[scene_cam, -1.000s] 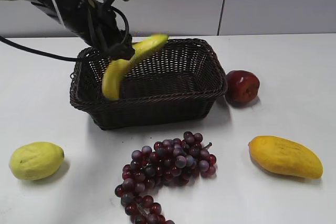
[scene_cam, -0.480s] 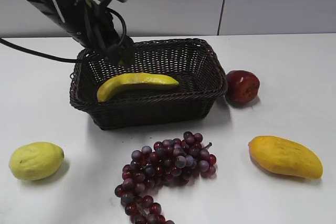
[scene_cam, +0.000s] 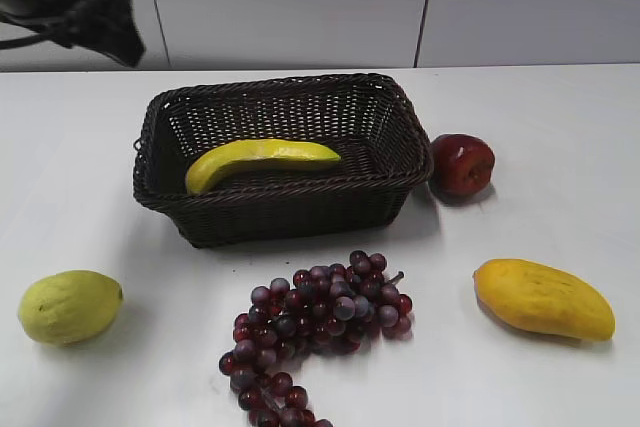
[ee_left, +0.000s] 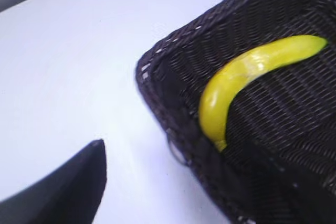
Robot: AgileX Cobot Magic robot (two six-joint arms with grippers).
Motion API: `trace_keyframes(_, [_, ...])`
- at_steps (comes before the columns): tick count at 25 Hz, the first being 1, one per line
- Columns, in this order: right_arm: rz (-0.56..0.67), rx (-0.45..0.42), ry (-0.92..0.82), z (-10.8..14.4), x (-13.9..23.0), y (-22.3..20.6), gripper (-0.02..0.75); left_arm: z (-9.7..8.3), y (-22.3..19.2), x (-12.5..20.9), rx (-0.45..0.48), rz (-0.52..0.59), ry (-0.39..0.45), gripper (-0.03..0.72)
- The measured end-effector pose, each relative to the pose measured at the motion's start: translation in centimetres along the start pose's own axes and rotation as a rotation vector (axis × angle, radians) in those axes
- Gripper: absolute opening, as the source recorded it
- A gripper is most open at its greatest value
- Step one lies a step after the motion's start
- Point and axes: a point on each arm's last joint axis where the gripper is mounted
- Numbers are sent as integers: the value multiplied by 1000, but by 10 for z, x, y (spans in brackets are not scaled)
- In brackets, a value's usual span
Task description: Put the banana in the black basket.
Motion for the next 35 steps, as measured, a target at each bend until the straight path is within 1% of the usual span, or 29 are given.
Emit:
trace_keyframes(3, [0,0,0,0,0,0,583,29,18,27,-24,94,138,593])
trace_keyframes(6, [0,0,0,0,0,0,583,51,31,54,-28,206,266,593])
trace_keyframes(8, [0,0,0,0,0,0,583,60,38,67,-32,247,344,593])
trace_keyframes(10, [0,0,0,0,0,0,583,64,43,75,-29,278,389,591])
trace_keyframes(12, [0,0,0,0,0,0,583,64,48,77,-27,283,399,578])
trace_keyframes(14, [0,0,0,0,0,0,583,60,54,77,-20,260,408,566])
trace_keyframes(17, [0,0,0,0,0,0,583,47,67,83,-8,236,417,560])
trace_keyframes(19, [0,0,0,0,0,0,583,34,74,94,-5,239,419,559])
trace_keyframes(23, [0,0,0,0,0,0,583,4,91,124,-5,240,418,559])
trace_keyframes(26, [0,0,0,0,0,0,583,-21,101,146,-11,206,425,558])
trace_keyframes(31, [0,0,0,0,0,0,583,-64,116,185,-47,77,430,558])
trace_keyframes(35, [0,0,0,0,0,0,583,-94,131,213,-114,-54,407,558])
Point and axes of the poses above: a point on each arm's last joint axis where the gripper is mounted, y pointing back along that axis away from the gripper, z along the wrist's bending axis when the last joint is at zero, x = y × z, and after that the axes turned 12 degrees about -y, right-handed
